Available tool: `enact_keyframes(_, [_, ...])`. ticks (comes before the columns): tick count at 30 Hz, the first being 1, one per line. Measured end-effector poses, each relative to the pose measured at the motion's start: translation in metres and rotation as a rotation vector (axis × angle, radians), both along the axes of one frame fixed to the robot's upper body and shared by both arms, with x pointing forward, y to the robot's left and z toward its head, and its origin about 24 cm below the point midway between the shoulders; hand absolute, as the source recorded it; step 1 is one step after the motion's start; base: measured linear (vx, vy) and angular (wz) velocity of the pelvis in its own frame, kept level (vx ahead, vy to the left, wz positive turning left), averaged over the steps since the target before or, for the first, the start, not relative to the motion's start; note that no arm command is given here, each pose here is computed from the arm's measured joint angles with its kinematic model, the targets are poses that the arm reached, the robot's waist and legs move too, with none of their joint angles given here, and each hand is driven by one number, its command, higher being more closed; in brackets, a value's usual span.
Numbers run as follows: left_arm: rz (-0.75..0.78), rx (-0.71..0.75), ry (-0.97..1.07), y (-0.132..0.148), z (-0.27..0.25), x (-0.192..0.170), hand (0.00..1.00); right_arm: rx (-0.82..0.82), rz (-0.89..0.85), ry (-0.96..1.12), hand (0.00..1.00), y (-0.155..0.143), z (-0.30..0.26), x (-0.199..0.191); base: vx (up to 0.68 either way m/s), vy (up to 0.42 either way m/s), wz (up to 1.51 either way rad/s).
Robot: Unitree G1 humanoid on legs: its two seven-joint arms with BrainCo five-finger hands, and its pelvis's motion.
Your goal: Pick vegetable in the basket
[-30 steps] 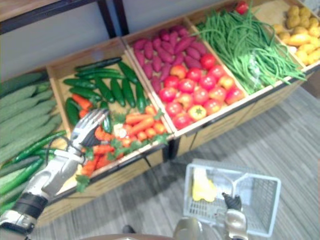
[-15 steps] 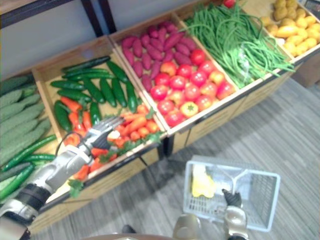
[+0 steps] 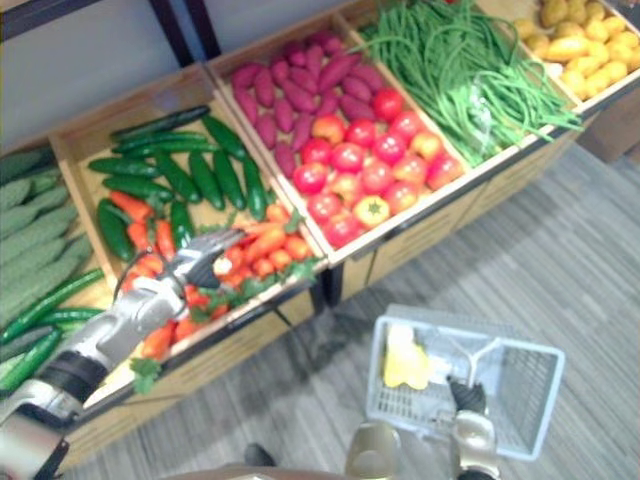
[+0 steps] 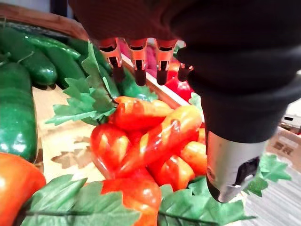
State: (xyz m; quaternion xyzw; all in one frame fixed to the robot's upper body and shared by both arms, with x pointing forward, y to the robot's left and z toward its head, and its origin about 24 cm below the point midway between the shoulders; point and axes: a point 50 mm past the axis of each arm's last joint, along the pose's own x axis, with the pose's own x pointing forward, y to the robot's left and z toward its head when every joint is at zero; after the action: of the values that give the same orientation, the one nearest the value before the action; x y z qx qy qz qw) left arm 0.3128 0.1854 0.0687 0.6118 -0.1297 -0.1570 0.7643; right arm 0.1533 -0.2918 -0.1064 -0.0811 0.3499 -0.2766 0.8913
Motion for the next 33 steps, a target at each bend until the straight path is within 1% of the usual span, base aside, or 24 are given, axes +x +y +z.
enact_keyframes(5, [0.064,-0.053,-0.03,-0.001,0.006,0.01,0.0,0.002,-0.018,-0.008,1.0,-0.002,0.001,0.0,-0.04,-0.034,0.02])
enact_keyframes(9, [0.097,-0.067,-0.03,0.0,0.007,0.015,0.0,-0.002,-0.014,-0.029,1.0,-0.002,0.004,0.006,-0.04,-0.044,-0.01])
enact_keyframes(21, [0.112,-0.09,-0.055,-0.007,0.017,0.027,0.0,-0.005,-0.004,-0.076,1.0,0.0,0.012,0.021,-0.03,-0.029,-0.03])
enact_keyframes(29, [0.109,-0.05,-0.065,-0.011,0.021,0.035,0.0,-0.002,0.002,-0.097,1.0,0.002,0.014,0.027,-0.04,-0.033,-0.09])
enact_keyframes(30, [0.113,-0.045,-0.06,-0.011,0.019,0.037,1.0,-0.001,0.003,-0.101,1.0,0.003,0.015,0.028,-0.04,-0.03,-0.14])
enact_keyframes(33, [0.125,-0.041,-0.065,-0.011,0.019,0.039,1.0,-0.004,0.003,-0.109,1.0,0.003,0.016,0.029,-0.03,-0.028,-0.09])
